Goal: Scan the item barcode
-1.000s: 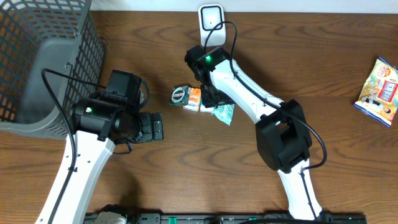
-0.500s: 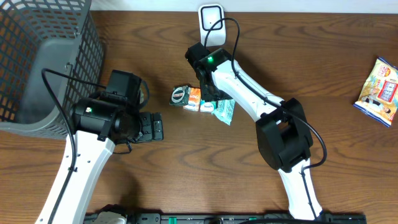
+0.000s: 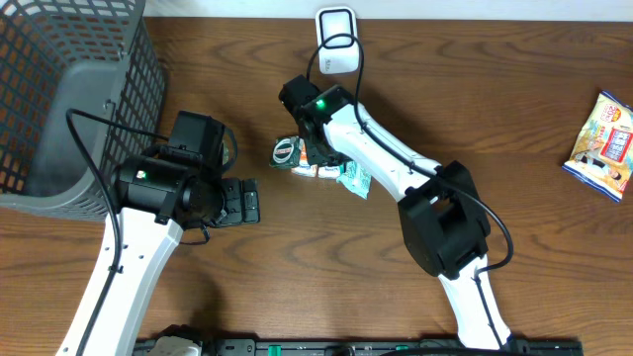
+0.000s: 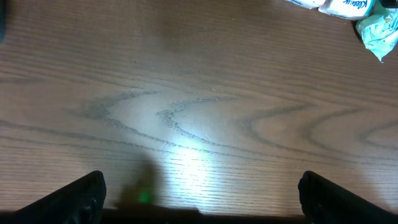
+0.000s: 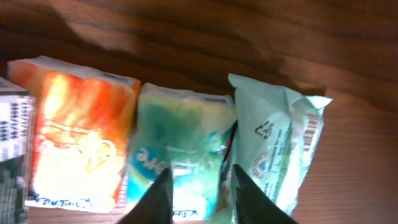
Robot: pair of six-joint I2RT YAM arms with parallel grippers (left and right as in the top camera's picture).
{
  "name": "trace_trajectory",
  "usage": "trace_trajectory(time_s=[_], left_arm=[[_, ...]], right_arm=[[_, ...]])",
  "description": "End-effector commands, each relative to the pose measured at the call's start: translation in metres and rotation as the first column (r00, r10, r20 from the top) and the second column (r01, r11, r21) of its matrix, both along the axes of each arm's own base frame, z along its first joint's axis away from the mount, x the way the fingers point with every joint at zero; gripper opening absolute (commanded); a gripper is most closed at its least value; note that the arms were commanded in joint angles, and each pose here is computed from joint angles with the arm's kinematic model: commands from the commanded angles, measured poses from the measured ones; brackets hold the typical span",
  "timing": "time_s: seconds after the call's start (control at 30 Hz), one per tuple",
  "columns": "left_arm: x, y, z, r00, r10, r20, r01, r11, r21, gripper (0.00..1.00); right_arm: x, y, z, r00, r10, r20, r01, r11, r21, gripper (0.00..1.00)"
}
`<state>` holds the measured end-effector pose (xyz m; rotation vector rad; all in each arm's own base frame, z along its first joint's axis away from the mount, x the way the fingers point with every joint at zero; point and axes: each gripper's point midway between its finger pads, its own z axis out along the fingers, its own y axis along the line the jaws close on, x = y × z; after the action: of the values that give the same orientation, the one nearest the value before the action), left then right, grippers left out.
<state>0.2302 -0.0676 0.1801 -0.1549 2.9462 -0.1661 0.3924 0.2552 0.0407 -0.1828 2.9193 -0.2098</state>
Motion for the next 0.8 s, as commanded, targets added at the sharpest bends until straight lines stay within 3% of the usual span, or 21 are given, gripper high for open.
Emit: trace_trajectory(time_s=[0.0,0.2,0.6,0.77], left_arm=[[-0.001,0.000,-0.002,1.000,0.011,-0.012,-0.011,1.000,-0.008,0.98],[-0.001,0.000,-0.002,1.000,0.010,-0.013,-0.010,1.000,-0.007,0.97],[-0.001,0.000,-0.002,1.000,0.010,-0.012,-0.010,1.000,-0.007,0.98],[-0.001,0.000,-0.002,1.000,0.011,-0.013,-0.011,1.000,-0.007,0.98]], right_arm=[[0.001,-0.004,0.002,1.000,0.000,0.010,0.000,1.000,-0.013,0.22],[0.002,0.000,0.001,1.000,0.006,0.010,-0.006,1.000,0.004,0.16],[-0.006,-0.006,-0.028,1.000,0.005,-0.028,-0.005,1.000,0.000,0.18],[-0.016,0.033,-0.031,0.986,0.133,-0.097,-0.112,0.974,0.195,0.19]])
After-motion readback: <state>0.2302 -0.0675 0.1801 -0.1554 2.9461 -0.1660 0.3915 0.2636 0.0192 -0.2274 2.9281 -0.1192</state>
